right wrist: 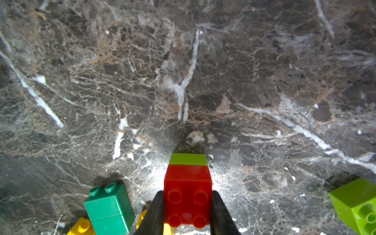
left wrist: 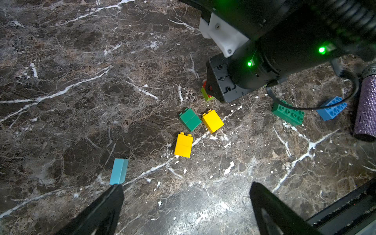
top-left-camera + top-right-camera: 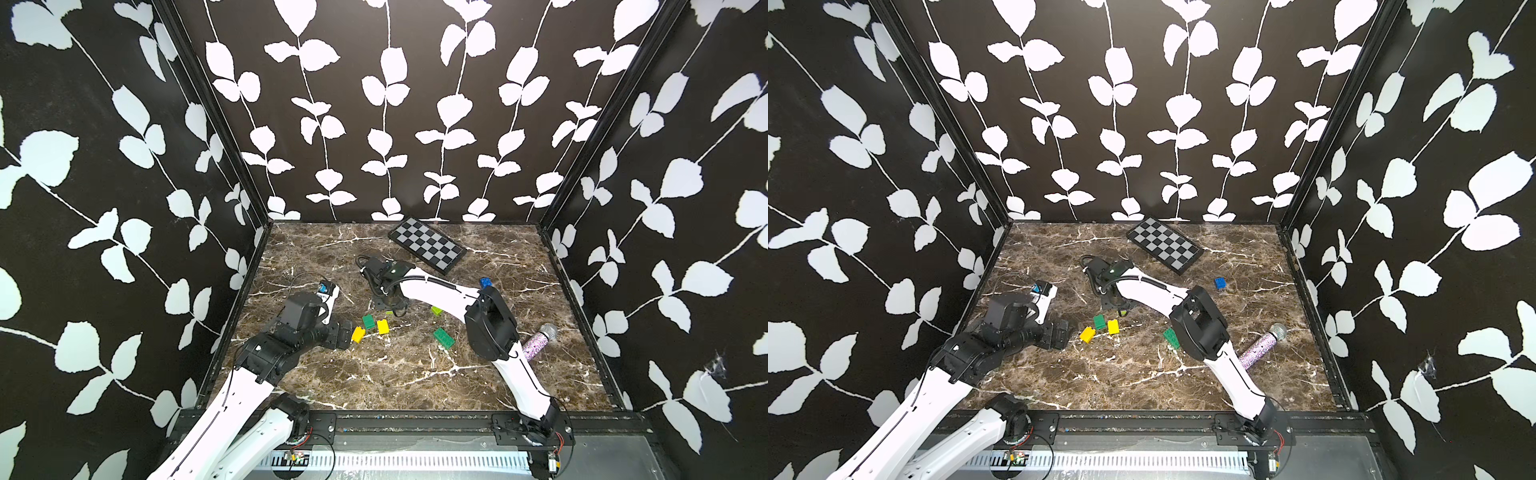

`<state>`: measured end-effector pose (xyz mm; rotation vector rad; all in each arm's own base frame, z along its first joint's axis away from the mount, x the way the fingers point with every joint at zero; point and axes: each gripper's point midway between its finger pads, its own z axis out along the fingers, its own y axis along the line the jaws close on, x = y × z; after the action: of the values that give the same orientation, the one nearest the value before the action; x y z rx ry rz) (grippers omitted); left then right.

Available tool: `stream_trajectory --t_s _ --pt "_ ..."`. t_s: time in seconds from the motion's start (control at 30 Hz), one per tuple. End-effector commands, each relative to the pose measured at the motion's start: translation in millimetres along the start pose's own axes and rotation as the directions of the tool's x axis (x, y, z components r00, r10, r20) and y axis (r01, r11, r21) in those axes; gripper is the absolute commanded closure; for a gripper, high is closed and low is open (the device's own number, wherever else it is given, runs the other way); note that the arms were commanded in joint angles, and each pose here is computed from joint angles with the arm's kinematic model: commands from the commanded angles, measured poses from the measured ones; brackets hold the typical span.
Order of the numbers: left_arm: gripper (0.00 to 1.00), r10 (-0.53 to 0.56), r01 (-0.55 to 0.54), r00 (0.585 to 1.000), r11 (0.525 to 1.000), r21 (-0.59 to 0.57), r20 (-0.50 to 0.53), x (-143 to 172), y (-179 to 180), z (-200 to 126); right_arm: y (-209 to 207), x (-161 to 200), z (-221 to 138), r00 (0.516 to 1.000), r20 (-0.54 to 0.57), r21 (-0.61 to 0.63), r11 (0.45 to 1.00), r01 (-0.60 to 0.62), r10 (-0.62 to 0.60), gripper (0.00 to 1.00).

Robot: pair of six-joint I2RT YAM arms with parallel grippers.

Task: Assemble the letter h with lego
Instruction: Assemble the lego brick with the lego brick.

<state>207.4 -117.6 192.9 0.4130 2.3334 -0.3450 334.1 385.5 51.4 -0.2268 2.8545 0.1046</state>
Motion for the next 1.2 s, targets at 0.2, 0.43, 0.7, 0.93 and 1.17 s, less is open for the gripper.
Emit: stream_trajectory --t_s 0.2,0.43,0.7,0.93,1.17 --pt "0.01 0.007 -0.007 1.0 1.0 0.002 -0.002 3 -1 -1 -36 62 53 0.965 -0.257 0.162 0.983 0.091 -0.047 0.92" --pt "0.01 0.007 -0.007 1.0 1.0 0.002 0.0 2 -1 -1 -36 76 64 0.959 -0.282 0.129 0.99 0.055 -0.017 0.92" --pt "0.01 0.007 -0.007 1.0 1.0 -0.004 0.001 3 1 -1 -19 56 53 0.977 -0.208 0.071 0.997 -0.022 0.036 0.53" --pt "0.01 0.007 -0.007 1.0 1.0 -0.011 -0.002 3 2 -1 -6 40 37 0.984 -0.176 0.014 0.999 -0.031 0.033 0.27" --pt "0.01 0.005 -0.005 1.0 1.0 -0.018 -0.016 5 3 3 8 17 10 0.997 -0.064 -0.109 0.993 -0.051 0.044 0.07"
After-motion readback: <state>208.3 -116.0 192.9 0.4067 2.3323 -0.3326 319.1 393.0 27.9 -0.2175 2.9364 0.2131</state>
